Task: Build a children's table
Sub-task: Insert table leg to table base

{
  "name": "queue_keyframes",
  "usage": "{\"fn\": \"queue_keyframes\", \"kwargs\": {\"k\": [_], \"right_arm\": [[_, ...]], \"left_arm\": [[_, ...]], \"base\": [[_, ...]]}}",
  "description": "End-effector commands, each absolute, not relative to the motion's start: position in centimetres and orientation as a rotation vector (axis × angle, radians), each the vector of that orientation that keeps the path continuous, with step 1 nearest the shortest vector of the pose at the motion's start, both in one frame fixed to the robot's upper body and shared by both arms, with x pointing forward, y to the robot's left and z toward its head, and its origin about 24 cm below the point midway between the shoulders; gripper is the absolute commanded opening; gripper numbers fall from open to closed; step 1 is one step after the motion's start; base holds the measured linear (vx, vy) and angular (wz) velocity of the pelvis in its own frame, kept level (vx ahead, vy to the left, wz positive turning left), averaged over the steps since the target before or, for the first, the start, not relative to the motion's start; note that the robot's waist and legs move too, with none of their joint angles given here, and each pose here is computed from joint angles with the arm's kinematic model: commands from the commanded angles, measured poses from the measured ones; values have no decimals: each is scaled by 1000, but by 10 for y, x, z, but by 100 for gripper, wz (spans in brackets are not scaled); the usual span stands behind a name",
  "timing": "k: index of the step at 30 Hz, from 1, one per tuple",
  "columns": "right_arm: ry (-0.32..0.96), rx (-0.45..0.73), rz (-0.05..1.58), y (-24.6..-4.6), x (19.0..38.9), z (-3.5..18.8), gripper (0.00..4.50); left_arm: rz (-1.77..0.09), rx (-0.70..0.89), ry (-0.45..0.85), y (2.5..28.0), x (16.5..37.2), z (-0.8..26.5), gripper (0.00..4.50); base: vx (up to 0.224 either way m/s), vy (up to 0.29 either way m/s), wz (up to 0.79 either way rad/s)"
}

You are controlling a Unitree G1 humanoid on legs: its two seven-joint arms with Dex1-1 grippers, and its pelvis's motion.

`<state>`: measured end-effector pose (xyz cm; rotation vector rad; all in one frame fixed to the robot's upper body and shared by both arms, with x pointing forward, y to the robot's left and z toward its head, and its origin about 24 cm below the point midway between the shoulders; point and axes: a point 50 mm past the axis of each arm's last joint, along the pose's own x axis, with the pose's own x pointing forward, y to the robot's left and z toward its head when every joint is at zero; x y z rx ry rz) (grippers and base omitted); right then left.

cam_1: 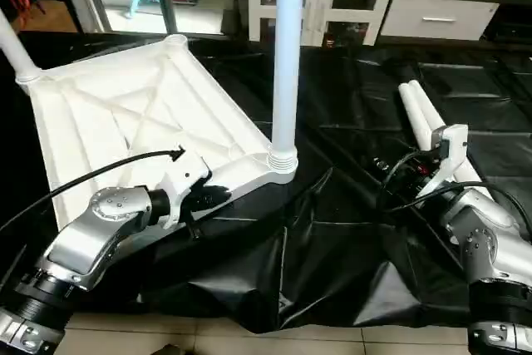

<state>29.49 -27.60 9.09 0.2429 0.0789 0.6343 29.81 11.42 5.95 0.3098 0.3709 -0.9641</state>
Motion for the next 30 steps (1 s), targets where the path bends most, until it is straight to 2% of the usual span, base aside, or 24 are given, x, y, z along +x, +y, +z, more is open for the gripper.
{"fn": "queue_keyframes", "kwargs": {"k": [1,23,25,26,27,28,30], "right_arm": [[69,248,629,-279,295,93,444],[63,246,638,-280,295,95,444],[132,78,919,-219,312,84,444],[148,26,1003,-202,314,82,444],[148,26,1003,-202,314,82,444],[155,0,1045,-193,316,81,444],[154,-2,1057,-193,316,83,444]], "left_arm": [[-1014,310,343,106,294,63,0],[-1025,310,337,107,294,63,0],[-1131,319,311,99,285,66,0],[-1162,323,305,97,282,67,0],[-1162,323,305,97,282,67,0],[-1177,325,302,96,281,68,0],[-1191,332,305,96,280,68,0]], "base": [[0,0,0],[0,0,0],[0,0,0],[0,0,0],[0,0,0],[0,0,0],[0,0,0]]}}
